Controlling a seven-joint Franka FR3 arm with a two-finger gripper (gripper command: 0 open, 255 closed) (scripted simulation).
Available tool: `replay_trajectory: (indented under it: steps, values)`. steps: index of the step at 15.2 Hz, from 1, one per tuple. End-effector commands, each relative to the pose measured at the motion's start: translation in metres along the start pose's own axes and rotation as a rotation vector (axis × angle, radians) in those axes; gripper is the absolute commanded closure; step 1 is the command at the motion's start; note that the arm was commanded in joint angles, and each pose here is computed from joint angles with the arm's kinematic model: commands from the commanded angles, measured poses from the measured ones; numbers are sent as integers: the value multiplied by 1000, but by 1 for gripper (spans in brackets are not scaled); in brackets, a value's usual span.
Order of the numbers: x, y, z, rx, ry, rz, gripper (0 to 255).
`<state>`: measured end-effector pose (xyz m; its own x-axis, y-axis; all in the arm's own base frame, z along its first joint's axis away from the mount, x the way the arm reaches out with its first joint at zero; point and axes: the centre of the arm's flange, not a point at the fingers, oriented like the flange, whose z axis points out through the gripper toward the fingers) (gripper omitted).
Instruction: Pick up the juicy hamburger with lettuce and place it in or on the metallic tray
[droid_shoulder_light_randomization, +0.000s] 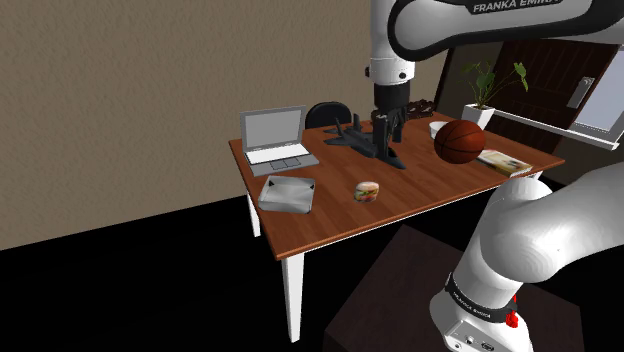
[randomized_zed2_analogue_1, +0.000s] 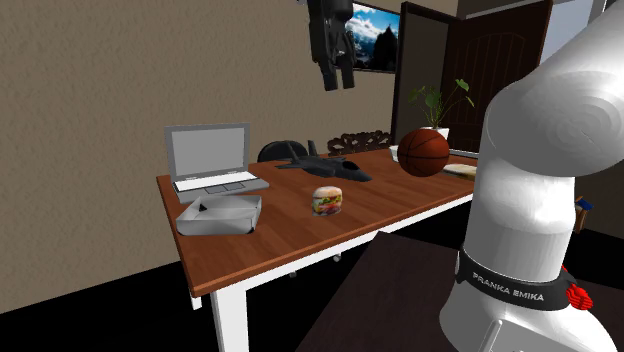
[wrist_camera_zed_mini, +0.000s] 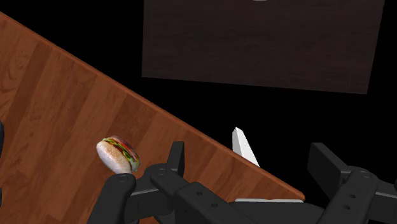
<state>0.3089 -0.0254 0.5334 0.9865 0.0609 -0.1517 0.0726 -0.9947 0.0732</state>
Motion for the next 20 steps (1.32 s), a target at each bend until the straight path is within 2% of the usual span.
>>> replay_trajectory:
  steps: [1, 10, 20]
  values:
    - [0, 0, 0, 0, 0, 0, 0]
    - [25, 79, 83, 2, 48, -181, 0]
    - [73, 160, 174, 4, 102, -383, 0]
